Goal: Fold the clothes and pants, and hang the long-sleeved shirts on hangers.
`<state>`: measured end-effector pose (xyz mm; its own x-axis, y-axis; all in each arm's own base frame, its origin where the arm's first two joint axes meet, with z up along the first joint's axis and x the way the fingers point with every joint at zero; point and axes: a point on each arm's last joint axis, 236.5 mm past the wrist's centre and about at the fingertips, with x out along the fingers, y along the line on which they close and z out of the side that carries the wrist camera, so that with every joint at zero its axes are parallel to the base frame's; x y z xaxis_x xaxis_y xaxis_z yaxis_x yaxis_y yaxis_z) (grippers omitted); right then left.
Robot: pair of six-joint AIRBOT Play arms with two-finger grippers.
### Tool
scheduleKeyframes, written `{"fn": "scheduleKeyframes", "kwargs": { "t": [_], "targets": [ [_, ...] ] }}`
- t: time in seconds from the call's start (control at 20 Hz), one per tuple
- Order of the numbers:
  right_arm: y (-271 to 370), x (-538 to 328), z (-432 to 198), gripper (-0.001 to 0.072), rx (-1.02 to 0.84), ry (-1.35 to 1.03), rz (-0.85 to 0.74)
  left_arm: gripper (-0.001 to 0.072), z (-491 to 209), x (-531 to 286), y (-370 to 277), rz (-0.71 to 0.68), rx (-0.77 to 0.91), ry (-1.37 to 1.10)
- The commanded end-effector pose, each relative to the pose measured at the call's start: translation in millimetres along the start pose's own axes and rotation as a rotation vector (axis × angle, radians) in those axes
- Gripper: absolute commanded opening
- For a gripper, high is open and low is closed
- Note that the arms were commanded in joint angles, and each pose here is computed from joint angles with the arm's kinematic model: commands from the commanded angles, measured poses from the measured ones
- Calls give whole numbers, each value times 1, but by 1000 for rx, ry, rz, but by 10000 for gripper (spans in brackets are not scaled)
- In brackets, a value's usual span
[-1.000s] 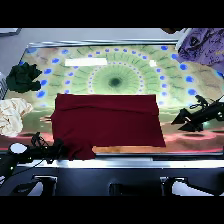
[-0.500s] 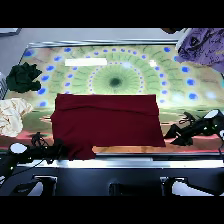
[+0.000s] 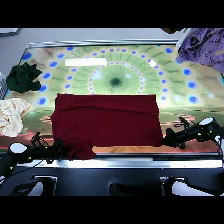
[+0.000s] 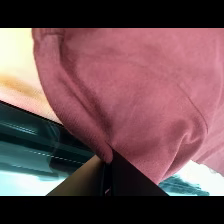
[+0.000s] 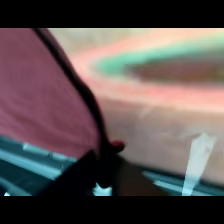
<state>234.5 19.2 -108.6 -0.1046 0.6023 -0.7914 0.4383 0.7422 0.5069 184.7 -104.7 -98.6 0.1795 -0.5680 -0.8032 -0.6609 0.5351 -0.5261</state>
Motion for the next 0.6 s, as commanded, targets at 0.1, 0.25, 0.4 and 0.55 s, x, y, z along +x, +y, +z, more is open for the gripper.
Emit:
{"fn": "scheduleKeyframes", "kwargs": {
  "t": [0.1, 0.25, 0.4, 0.55],
  "targets": [
    [13, -8, 6, 27, -15, -65, 31, 22, 7, -23, 8, 131, 163, 4],
    [22, -32, -5, 26, -33, -121, 0, 21, 10, -61, 16, 281, 289, 17],
    [33, -57, -28, 26, -40, -169, -33, 21, 3, -94, 8, 327, 356, 1],
    [48, -76, -45, 26, -76, -240, -37, 21, 0, -108, -7, 302, 388, -22]
  ]
}}
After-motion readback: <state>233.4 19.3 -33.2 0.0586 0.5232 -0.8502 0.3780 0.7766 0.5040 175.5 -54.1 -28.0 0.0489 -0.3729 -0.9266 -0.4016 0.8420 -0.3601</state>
